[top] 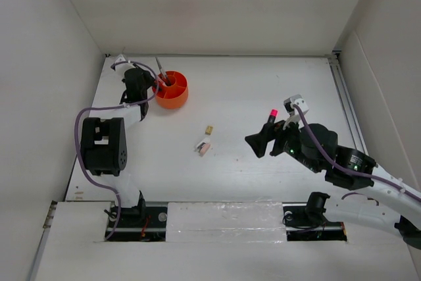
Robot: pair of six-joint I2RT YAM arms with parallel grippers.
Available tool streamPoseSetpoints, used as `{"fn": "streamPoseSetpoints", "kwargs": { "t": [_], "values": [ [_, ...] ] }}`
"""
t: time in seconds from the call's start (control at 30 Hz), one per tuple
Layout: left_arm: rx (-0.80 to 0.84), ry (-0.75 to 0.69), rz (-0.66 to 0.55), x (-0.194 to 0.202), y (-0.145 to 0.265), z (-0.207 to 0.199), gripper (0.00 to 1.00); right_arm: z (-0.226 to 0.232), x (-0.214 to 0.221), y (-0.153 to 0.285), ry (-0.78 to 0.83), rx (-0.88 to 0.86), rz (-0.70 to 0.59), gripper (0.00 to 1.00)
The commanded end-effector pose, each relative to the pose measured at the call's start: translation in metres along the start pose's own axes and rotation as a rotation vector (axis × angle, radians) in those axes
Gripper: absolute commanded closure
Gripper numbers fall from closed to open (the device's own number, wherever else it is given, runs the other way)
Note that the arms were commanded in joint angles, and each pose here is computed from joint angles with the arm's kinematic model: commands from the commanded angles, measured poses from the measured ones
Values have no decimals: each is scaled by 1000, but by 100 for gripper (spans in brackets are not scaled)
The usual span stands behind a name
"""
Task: Sort the stationery into containers
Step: Place the pen in the storage box, then pick up the pen from the center of the board.
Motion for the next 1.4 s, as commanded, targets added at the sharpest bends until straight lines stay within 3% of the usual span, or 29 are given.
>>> {"fn": "streamPoseSetpoints", "kwargs": {
  "t": [0.0,0.17,0.23,0.37,0.4,0.47,0.5,0.63,0.67,0.7,0.87,0.93,1.1,1.23,1.37],
  "values": [
    [30,2,-36,-4,1,-9,100,-2,-6,3,-17,6,-35,14],
    [13,-3,-23,3,2,-4,98,-2,-6,3,-17,6,-35,14],
    [5,-2,-30,1,5,-3,87,-2,-6,3,-17,6,-35,14],
    [9,1,-40,-3,6,-4,74,-2,-8,5,-21,1,-42,14],
    [9,1,-40,-3,6,-4,65,-2,-8,5,-21,0,-42,14],
    [17,1,-36,-3,9,-5,58,-2,-8,5,-21,0,-42,14],
    [22,12,-43,-4,9,-6,49,-2,-8,5,-21,0,-42,14],
    [36,40,-70,-15,21,-8,38,-5,-6,4,-18,18,-45,10],
    [44,55,-85,-22,24,-11,29,-7,-4,2,-17,28,-49,8],
    [59,74,-113,-34,33,-15,0,-10,-4,-3,-12,57,-52,6],
    [14,157,-196,-70,76,-11,0,-40,7,-47,-32,196,-7,1],
    [-4,208,-239,-96,102,-11,0,-79,8,-72,-72,315,14,1],
    [-121,257,-212,-108,160,11,0,-146,-1,-105,-159,470,20,1],
    [-54,283,-193,-116,203,9,0,-184,-1,-127,-197,568,70,2],
    [101,193,-149,-117,227,-8,0,-205,-3,-151,-224,658,96,7]
  ]
}}
Point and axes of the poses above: each gripper's point midway between its finger pads, its own y axis back along the fingers, its own z axis along the line the jaws close on, x = y × z, the point moved 5 cm from there along y, back along the fingers, and after that the axes turned 12 degrees about -y, right-handed, at the moved point
